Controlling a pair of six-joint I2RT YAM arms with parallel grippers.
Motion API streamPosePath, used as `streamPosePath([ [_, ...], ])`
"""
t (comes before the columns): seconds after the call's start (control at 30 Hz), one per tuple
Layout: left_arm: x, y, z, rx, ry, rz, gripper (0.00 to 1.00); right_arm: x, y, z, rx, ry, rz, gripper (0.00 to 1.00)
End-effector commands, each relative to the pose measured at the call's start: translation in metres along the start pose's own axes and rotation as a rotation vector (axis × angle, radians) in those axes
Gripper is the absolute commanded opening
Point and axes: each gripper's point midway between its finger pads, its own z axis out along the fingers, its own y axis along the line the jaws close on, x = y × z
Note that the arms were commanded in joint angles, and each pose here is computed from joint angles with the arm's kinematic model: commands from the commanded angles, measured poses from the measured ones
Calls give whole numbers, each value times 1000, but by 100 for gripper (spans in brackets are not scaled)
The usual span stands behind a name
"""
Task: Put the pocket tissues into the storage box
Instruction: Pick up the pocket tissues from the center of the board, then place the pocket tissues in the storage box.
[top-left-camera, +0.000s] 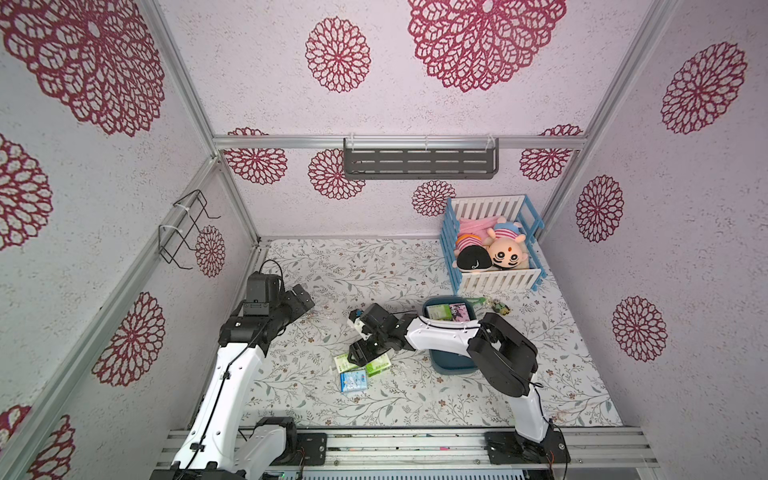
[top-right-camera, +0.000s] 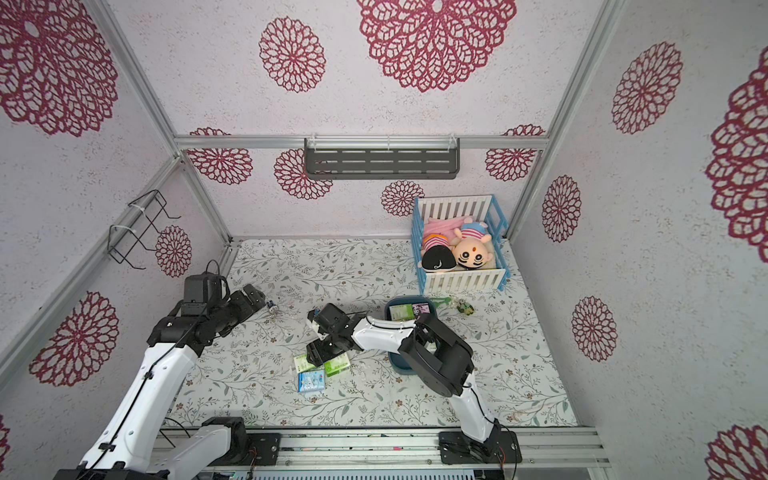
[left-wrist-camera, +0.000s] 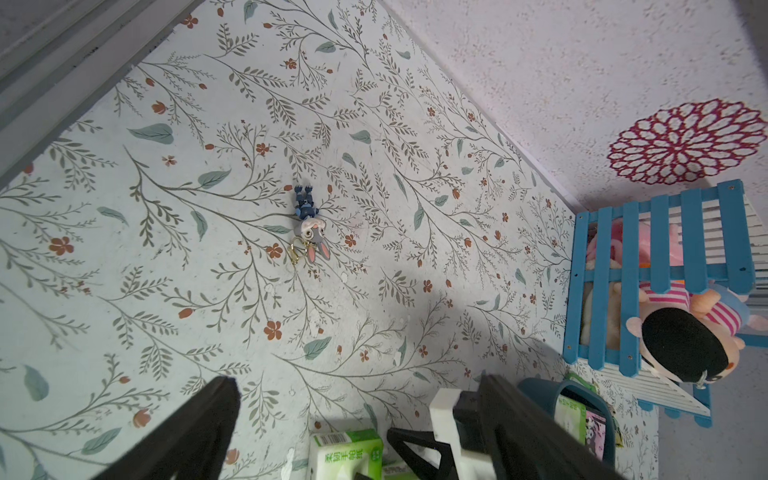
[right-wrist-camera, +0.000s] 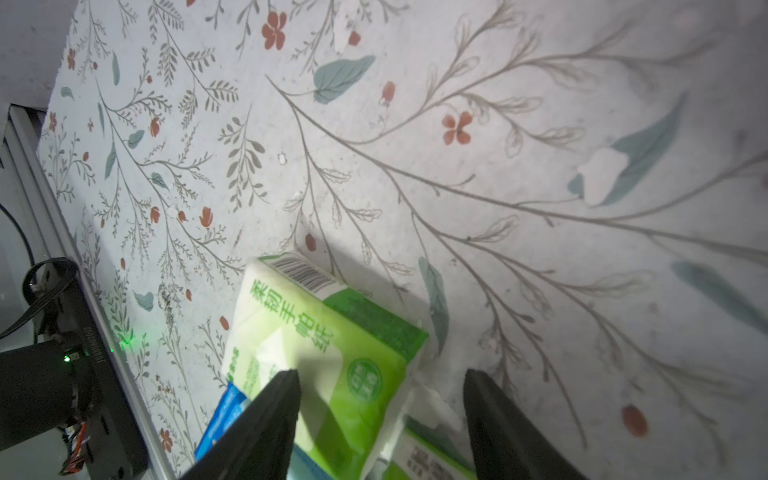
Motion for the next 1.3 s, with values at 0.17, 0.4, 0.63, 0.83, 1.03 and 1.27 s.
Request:
streamPosePath([
  [0.17,8,3,-3,6,18,-18,97,-6,9,6,2,10,-33,39],
  [0.4,10,8,-5,-13,6,1,97,-18,10,0,19,-32,-45,0],
  [0.63,2,-27,7,55,67,62,97,-59,13,-46,-13,-242,-1,0],
  [0.83,-18,-57,-14,35,2,179,97,-85,-1,-128,46,-449,58,0],
  [1.03,-2,-84,9,130,36,222,97,-65,-52,-199,173,-483,132,0],
  [1.27,65,-189,26,354,163,376,97,8,-107,-243,344,-464,274,0],
])
